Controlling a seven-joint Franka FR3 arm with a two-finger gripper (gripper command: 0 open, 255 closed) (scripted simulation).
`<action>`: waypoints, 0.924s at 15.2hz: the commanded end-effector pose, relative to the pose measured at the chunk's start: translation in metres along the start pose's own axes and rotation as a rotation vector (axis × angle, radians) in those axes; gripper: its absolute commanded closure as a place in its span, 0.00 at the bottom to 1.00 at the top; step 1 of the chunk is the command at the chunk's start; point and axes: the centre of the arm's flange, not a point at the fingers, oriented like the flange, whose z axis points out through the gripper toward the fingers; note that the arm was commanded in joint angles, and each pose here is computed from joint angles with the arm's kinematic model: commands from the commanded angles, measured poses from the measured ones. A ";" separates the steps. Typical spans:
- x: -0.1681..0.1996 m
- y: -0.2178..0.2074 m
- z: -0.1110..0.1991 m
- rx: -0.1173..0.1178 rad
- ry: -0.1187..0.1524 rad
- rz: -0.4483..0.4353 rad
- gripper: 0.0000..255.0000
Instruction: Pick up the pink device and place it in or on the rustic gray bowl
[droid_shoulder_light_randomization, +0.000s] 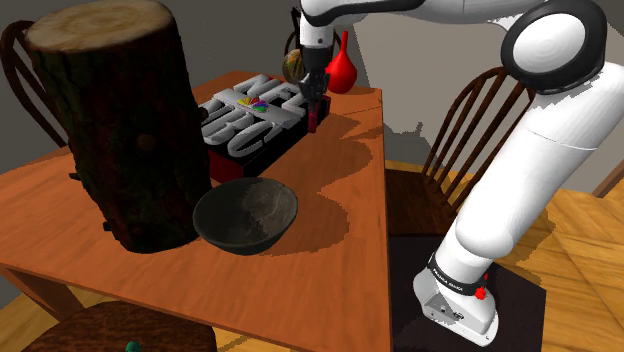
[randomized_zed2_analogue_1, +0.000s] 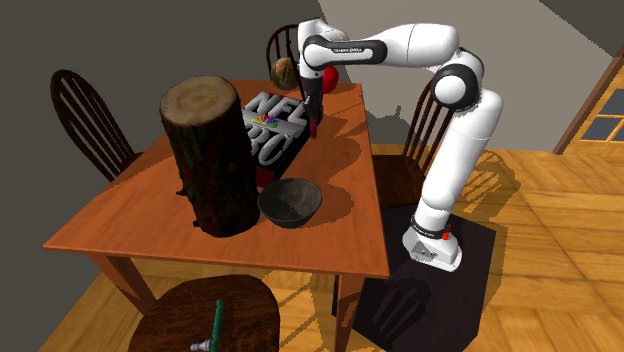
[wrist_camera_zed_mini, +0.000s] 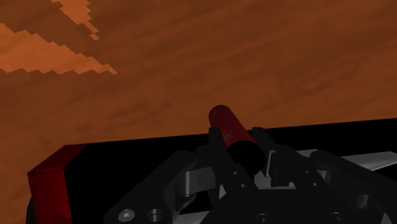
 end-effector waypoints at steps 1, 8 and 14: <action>-0.001 0.000 -0.011 0.000 0.000 0.000 1.00; -0.003 0.001 -0.047 0.000 0.000 0.000 1.00; -0.004 0.001 -0.079 0.000 0.000 0.000 1.00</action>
